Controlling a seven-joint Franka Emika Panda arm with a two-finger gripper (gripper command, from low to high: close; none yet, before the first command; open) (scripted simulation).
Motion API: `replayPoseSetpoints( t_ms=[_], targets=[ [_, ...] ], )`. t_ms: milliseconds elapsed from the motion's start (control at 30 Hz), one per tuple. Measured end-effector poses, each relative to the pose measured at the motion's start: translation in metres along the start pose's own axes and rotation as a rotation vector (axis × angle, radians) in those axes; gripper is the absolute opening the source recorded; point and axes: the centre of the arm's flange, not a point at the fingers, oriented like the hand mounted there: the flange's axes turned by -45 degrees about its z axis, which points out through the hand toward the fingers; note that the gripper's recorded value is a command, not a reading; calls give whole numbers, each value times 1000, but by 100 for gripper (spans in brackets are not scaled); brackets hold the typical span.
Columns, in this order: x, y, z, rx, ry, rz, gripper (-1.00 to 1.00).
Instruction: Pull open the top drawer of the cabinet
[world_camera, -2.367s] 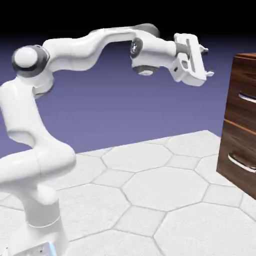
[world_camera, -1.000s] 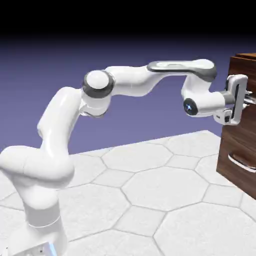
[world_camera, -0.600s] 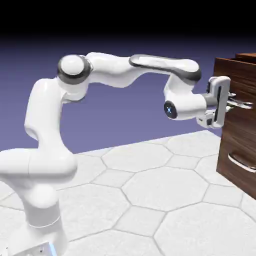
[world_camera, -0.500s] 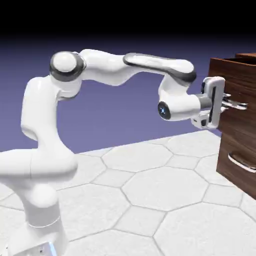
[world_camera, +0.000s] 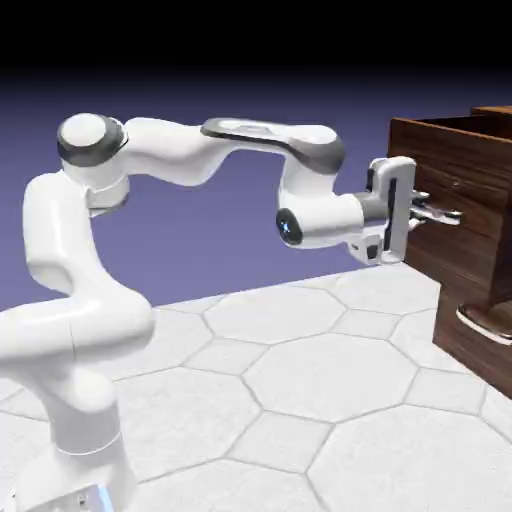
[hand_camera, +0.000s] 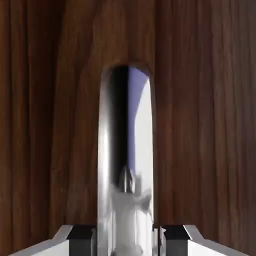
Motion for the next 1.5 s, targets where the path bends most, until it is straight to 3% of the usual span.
replayPoseSetpoints(
  t_ms=[367,600,1133,1433,1467,1500],
  targets=[
    [0,4,18,-12,-2,-11,-100],
    [4,14,-35,-30,-1,-9,-100],
    [0,12,-5,-22,-6,-12,-100],
    [0,5,-44,-17,-1,-9,-100],
    [0,6,-43,-23,-1,-14,100],
    [1,6,-43,-23,0,-12,100]
  ],
)
